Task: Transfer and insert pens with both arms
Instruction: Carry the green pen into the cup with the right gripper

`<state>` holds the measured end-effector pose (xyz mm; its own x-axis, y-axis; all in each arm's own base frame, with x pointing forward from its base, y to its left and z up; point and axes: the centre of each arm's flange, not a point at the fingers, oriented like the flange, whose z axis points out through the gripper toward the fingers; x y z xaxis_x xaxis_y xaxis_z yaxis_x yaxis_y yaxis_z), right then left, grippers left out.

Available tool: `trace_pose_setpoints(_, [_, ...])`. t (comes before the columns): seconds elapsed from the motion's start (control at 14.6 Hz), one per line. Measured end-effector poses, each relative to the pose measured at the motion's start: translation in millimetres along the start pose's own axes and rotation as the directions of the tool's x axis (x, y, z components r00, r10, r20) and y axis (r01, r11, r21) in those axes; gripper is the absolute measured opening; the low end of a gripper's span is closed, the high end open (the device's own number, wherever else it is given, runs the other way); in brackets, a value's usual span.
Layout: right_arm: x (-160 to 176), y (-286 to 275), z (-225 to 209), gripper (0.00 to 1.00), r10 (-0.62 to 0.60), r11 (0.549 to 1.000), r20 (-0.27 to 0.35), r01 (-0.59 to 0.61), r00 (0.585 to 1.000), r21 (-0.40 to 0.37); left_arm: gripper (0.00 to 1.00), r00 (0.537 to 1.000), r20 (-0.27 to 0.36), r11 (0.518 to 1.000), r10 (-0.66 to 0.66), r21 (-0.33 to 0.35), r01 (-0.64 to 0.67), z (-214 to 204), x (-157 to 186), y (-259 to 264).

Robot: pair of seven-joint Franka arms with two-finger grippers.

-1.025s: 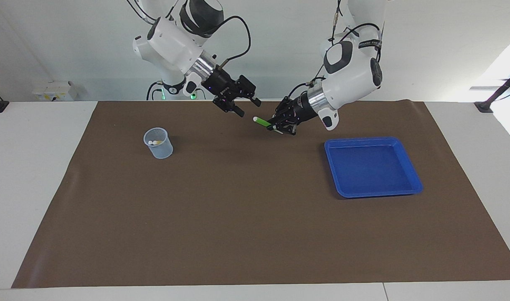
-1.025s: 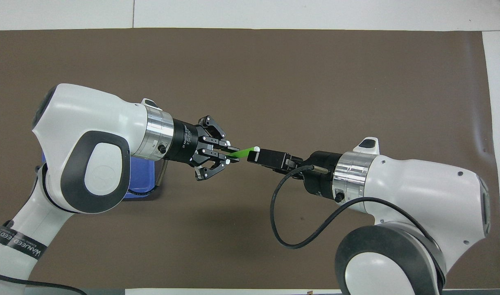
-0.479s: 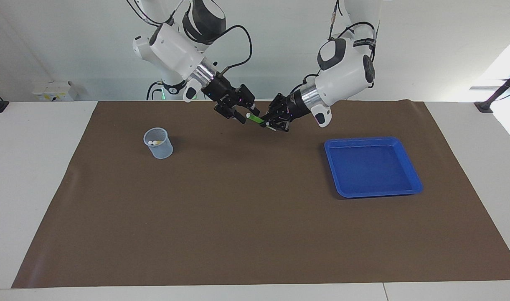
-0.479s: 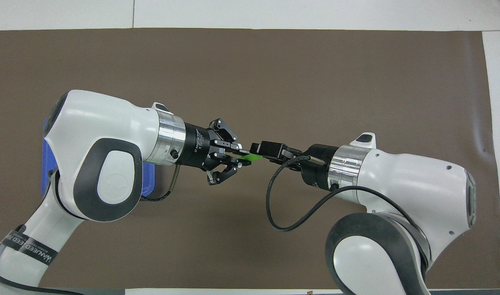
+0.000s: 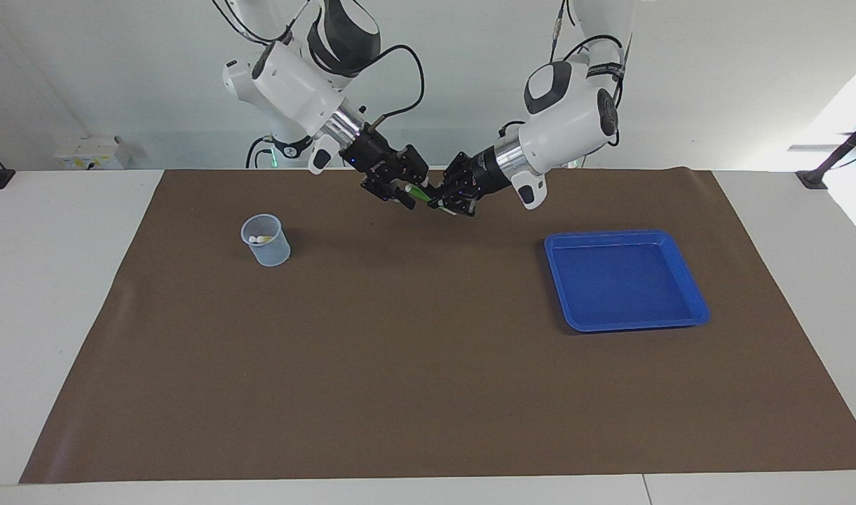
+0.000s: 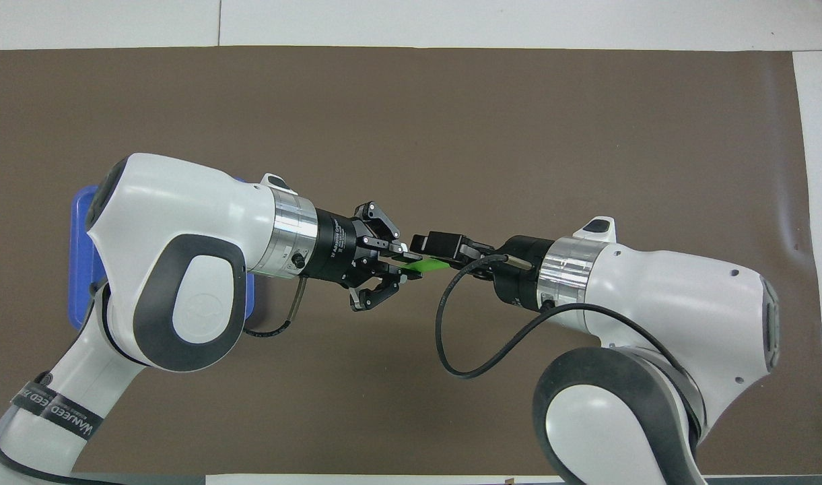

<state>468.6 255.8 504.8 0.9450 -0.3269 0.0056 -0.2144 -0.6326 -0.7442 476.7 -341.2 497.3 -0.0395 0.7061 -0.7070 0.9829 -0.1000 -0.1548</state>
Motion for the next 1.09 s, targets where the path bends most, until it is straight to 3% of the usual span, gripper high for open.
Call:
trace_pose_setpoints(0.48, [-4.6,-2.0,3.0,0.62,-0.005,1.000,0.024,0.005,1.000,-0.002,0.17,1.000,0.000,1.000,0.001,-0.004,-0.001,-0.5,-0.4,0.0])
trace_pose_setpoints(0.62, [-5.6,-2.0,3.6,0.60,-0.005,1.000,0.040,0.005,0.999,-0.004,0.17,1.000,0.000,1.000,0.001,-0.005,-0.001,-0.6,-0.4,0.1])
trace_pose_setpoints(0.75, [-5.3,-2.4,3.1,0.51,-0.005,1.000,0.042,0.005,0.999,-0.003,0.17,1.000,0.000,1.000,0.001,-0.007,-0.001,-0.8,-0.5,0.4])
trace_pose_setpoints(1.09, [-4.0,-2.3,2.0,0.48,-0.004,1.000,0.040,0.004,0.999,-0.002,0.17,1.000,0.001,1.000,0.001,-0.011,-0.001,-1.2,-0.5,0.8])
